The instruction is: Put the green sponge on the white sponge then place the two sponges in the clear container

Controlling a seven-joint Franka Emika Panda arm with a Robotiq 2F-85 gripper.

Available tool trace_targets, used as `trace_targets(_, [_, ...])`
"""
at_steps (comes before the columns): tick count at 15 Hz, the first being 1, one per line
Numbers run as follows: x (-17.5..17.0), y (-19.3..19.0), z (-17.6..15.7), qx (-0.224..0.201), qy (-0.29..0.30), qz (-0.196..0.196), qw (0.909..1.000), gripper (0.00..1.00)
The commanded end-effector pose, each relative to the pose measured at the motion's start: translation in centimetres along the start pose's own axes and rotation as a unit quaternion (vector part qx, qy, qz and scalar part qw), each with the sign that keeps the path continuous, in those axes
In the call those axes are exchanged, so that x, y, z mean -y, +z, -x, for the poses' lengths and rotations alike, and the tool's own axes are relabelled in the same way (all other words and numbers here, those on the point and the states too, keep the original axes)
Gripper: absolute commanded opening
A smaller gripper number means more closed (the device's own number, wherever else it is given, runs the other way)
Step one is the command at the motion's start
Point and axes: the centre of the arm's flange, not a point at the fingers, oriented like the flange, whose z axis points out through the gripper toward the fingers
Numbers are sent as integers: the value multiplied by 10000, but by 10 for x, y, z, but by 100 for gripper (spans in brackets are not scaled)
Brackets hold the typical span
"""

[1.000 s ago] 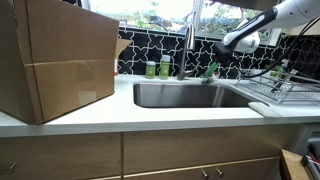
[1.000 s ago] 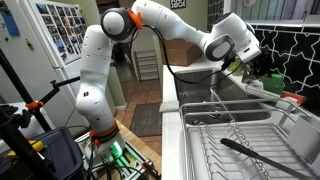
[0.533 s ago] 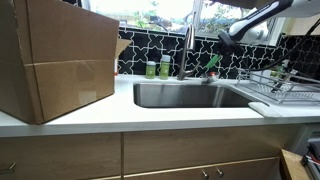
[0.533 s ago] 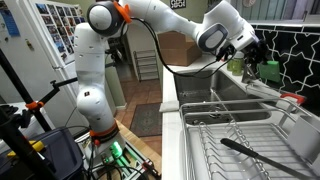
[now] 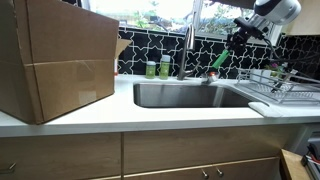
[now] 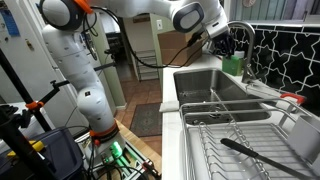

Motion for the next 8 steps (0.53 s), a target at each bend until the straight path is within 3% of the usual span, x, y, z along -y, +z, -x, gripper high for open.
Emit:
trace_targets(1, [-48, -29, 26, 834, -284, 534, 9947, 5])
trace_targets(4, [-80, -36, 42, 1467, -768, 1022, 9809, 5])
trace_targets(8, [-114, -30, 52, 2198, -1621, 1458, 9509, 5])
